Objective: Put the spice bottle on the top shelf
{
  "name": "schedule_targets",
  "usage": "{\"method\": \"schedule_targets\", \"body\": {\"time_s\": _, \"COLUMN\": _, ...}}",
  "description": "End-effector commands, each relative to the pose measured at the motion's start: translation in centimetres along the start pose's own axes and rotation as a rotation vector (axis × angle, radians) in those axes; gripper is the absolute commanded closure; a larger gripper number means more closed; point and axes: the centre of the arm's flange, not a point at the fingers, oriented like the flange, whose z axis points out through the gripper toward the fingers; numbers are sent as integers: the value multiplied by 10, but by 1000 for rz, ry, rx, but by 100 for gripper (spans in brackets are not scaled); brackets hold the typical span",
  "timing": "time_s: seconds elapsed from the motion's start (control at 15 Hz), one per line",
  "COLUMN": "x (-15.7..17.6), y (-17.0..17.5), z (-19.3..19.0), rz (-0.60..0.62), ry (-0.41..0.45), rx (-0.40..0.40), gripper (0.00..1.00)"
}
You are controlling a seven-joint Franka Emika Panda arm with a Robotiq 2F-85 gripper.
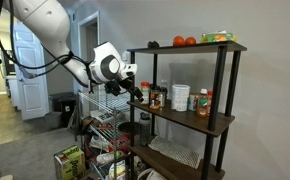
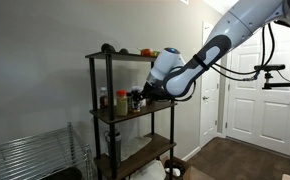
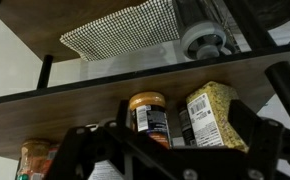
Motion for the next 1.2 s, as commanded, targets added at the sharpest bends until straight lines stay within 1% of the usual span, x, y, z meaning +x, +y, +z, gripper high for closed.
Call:
{"method": "schedule_targets", "body": {"time_s": 0.0, "x": 3, "y": 2, "z": 6, "rz": -27, "ry": 58, "rx": -6, "gripper": 0}}
{"method": "schedule_targets", "body": {"time_s": 0.13, "x": 3, "y": 5, "z": 5, "rz": -30, "ry": 19, "rx": 0, "gripper": 0}}
{"method": "schedule_targets", "body": {"time_s": 0.2, "x": 4, "y": 7, "z": 3, "rz": -27, "ry": 25, "rx": -10, "gripper": 0}}
{"method": "schedule_targets", "body": {"time_s": 0.67, "x": 2, "y": 4, "z": 6, "rz": -30, "ry": 19, "rx": -7, "gripper": 0}}
{"method": "schedule_targets", "body": {"time_s": 0.87, "x": 10, "y": 0, "z": 13, "rz": -30, "ry": 72, "rx": 11, "gripper": 0}}
{"method": "schedule_targets", "body": {"time_s": 1.13, "x": 28, "y": -5, "z": 16, "rz": -36, "ry": 146, "rx": 61, "gripper": 0}}
